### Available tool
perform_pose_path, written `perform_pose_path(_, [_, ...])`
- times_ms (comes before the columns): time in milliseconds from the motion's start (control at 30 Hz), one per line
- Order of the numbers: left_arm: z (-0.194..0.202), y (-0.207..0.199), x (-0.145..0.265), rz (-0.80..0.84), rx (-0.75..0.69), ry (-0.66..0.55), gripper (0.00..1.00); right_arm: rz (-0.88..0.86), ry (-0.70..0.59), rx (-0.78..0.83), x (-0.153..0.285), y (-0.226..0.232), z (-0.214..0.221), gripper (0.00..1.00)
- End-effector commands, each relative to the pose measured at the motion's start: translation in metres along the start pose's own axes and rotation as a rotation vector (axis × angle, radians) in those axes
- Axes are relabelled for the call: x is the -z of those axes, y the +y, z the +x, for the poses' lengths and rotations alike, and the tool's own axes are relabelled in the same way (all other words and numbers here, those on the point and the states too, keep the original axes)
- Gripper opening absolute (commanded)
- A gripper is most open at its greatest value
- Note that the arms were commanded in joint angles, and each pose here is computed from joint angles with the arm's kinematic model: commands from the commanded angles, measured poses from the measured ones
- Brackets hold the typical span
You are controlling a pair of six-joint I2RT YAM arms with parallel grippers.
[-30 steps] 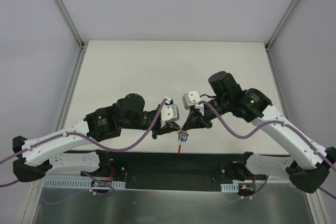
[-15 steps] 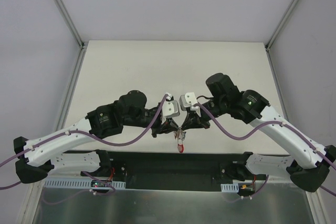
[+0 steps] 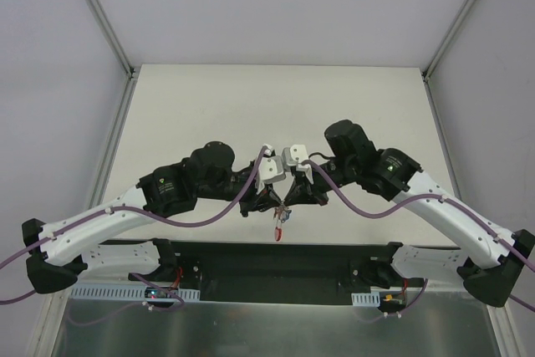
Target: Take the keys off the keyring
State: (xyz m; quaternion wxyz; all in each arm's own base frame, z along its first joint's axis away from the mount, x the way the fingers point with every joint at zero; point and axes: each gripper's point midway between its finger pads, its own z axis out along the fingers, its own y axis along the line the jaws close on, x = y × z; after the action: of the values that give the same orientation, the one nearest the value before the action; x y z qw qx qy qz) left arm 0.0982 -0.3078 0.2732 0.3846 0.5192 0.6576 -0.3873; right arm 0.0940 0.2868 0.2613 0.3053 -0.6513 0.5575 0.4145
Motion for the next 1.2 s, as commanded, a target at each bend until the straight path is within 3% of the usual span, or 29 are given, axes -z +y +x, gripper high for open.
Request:
perform_pose_path(0, [-0.101, 0.01, 0.012, -0.056, -0.096, -0.367, 0.0, -0.09, -0.091, -0.016, -0.016, 0.016, -0.021, 0.01])
perform_pose_path(600, [-0.081, 0.005, 0.01, -0.031, -0.057, -0.354, 0.0, -0.018, -0.153, -0.011, -0.011, 0.01, -0.034, 0.01])
perform_pose_path(1167, [-0.08, 0.003, 0.015, -0.029, -0.007, -0.364, 0.0, 0.103, -0.24, 0.051, 0.012, 0.005, -0.051, 0.32])
